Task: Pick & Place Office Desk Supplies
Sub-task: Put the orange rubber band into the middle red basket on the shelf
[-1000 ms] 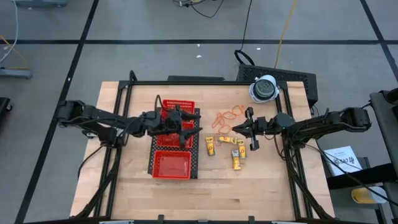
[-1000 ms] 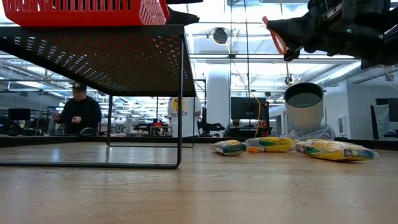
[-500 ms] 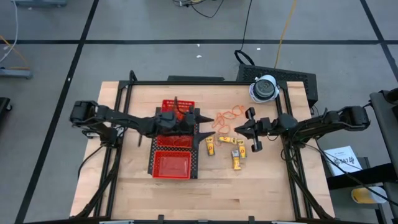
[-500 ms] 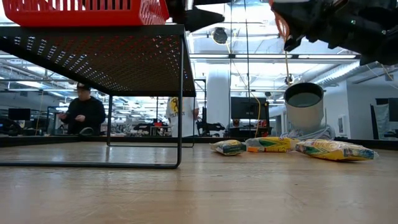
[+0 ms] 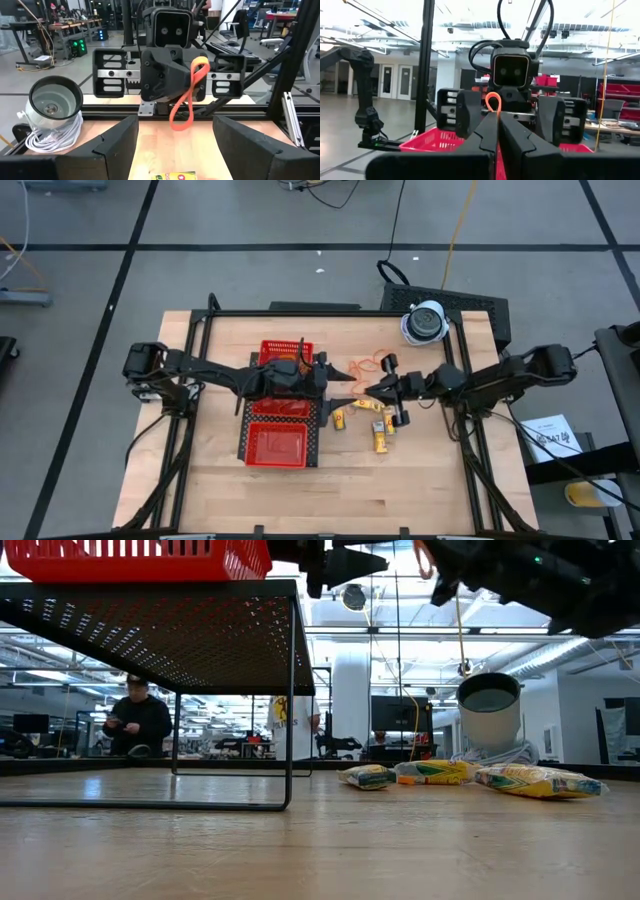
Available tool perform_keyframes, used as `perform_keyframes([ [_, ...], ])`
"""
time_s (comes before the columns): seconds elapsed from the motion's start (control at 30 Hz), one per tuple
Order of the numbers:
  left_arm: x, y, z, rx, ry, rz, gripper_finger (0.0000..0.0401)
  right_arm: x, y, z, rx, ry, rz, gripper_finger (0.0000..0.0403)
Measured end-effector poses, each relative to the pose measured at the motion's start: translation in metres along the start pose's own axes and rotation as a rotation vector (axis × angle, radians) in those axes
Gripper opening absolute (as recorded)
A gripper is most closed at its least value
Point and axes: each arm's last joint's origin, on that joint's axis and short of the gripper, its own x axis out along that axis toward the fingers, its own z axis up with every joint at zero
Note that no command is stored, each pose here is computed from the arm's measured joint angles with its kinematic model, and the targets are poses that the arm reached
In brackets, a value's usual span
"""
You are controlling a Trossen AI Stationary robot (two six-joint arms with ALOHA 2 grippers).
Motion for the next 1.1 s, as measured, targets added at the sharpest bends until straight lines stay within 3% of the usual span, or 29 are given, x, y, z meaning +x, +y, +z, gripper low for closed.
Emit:
perform_keyframes([
  [0.43,0.0,0.0,-0.002,0.002,0.018,0.0,0.0269,0.047,-0.006,-0.009,-0.012,-0.008,0.054,0.0],
  [0.83,0.0,0.0,-0.004,0.011,0.037,0.001,0.0266,0.049,-0.006,-0.011,-0.012,-0.001,0.055,0.0],
  [0.97,0.0,0.0,-0.004,0.028,0.038,0.0,0.0227,0.049,-0.006,-0.012,-0.011,0.01,0.055,0.0],
  [1.1,0.0,0.0,-0.004,0.027,0.039,-0.002,0.0152,0.049,-0.006,-0.013,-0.011,0.016,0.053,0.0],
])
